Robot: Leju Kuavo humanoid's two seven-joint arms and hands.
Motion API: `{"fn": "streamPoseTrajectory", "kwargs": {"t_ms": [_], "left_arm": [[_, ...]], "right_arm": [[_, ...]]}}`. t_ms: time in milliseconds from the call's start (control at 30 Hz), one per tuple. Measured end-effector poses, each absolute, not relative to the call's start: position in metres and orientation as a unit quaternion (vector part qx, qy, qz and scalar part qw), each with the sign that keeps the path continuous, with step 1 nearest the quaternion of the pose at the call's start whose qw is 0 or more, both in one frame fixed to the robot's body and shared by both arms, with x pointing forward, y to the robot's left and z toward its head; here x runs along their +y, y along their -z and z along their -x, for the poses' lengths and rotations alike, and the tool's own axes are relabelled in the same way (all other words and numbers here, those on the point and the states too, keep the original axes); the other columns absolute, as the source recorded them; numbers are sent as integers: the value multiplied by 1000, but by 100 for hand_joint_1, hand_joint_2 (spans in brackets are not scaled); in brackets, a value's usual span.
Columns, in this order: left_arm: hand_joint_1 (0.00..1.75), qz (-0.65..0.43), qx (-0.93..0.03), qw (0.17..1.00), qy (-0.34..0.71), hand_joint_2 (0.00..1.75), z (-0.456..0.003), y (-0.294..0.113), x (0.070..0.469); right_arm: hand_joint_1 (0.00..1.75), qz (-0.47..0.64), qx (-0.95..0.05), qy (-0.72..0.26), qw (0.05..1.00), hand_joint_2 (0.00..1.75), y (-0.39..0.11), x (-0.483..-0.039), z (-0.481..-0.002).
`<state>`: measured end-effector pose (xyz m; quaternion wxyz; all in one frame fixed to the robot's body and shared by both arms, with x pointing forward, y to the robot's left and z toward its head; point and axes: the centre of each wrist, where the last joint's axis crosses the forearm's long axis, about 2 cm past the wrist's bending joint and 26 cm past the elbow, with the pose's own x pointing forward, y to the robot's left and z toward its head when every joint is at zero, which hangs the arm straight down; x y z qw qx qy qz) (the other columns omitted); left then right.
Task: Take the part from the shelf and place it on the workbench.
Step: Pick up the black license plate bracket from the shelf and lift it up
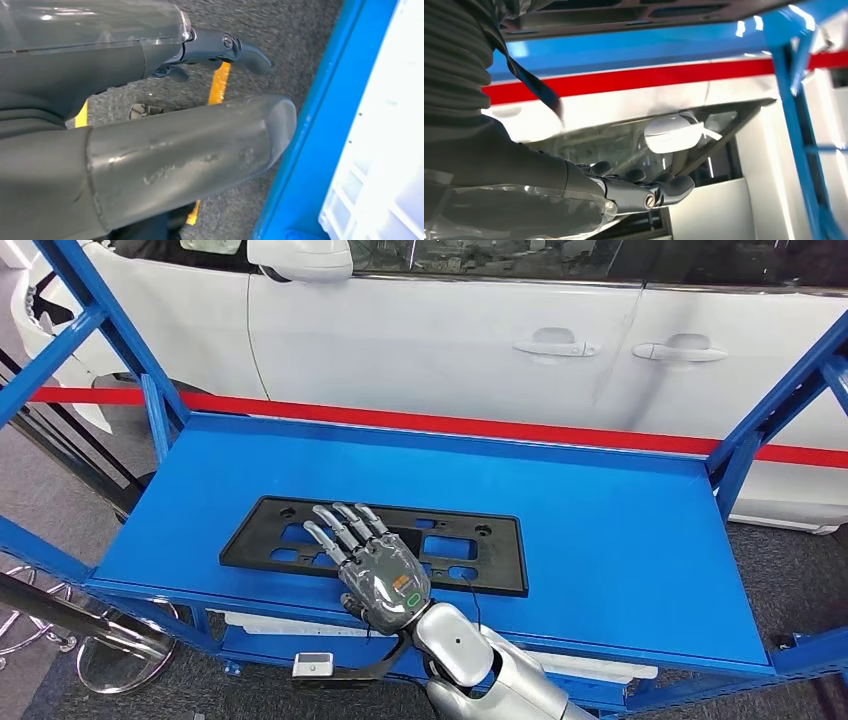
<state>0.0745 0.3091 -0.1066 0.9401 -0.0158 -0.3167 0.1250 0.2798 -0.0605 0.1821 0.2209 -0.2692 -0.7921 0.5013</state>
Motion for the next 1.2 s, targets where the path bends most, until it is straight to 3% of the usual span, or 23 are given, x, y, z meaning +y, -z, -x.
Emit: {"fn": "streamPoseTrajectory", "kwargs": {"t_ms": [633, 1000, 1033, 1133, 1167, 1200], "left_arm": [[0, 26, -315, 942, -113, 0, -81, 106, 305], [0, -14, -206, 977, -55, 0, -76, 106, 312], [0, -21, -191, 980, -51, 0, -75, 106, 313], [0, -43, -134, 990, -32, 0, -68, 107, 319], [0, -47, -118, 992, -26, 0, -65, 108, 321], [0, -50, -104, 993, -22, 0, -62, 108, 323]], "right_arm": [[0, 351, -681, -601, 225, 175, -145, -47, -302], [0, 395, -660, -593, 238, 175, -129, -43, -313], [17, 399, -660, -589, 241, 175, -130, -43, -315], [146, 419, -654, -575, 256, 175, -131, -46, -323], [173, 426, -650, -572, 262, 175, -130, -48, -326], [174, 432, -646, -569, 269, 175, -130, -51, -329]]}}
